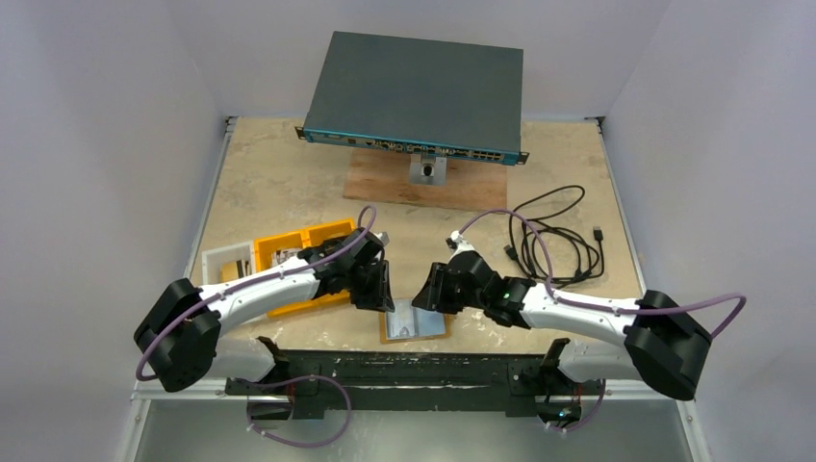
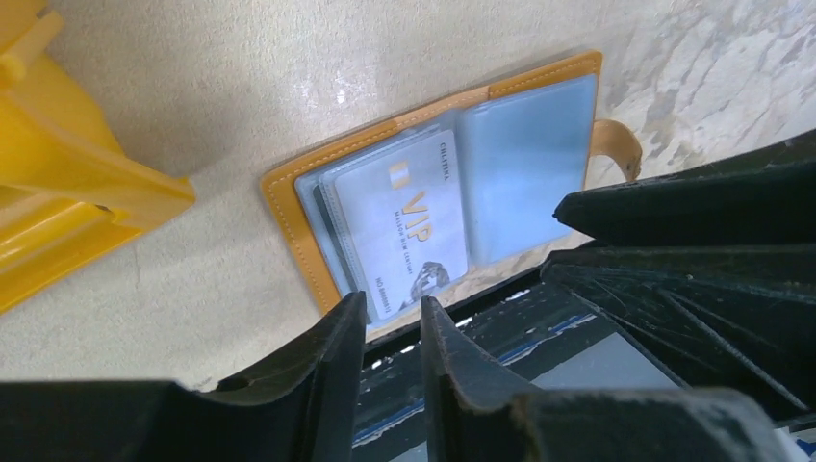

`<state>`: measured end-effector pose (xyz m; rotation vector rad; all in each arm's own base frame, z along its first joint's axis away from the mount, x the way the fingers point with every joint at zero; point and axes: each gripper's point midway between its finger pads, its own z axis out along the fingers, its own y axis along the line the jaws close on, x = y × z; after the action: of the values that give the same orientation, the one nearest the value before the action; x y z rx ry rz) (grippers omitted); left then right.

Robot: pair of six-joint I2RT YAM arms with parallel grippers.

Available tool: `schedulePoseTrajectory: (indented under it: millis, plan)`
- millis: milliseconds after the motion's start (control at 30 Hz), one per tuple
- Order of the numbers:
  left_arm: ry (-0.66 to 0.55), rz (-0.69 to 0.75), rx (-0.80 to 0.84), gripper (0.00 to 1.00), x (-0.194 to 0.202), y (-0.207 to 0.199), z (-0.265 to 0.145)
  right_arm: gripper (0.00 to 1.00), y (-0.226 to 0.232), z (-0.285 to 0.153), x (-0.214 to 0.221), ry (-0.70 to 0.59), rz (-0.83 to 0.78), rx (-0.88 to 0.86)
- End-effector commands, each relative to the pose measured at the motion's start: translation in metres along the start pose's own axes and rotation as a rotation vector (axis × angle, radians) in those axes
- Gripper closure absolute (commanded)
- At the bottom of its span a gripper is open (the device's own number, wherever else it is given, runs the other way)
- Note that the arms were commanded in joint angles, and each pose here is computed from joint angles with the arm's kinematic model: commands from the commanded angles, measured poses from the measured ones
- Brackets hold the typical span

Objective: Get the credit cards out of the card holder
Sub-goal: Remove the credit card from the card holder.

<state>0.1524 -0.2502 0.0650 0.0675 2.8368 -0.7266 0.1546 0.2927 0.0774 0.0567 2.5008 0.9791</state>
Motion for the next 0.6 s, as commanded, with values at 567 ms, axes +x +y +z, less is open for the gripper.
schedulePoseTrajectory:
  millis: [567]
  plan:
    - [0.022,-0.015,-0.007,0.94,0.000,0.007,0.027,0.70,-0.010,0.030,0.021,0.083,0.026,-0.058]
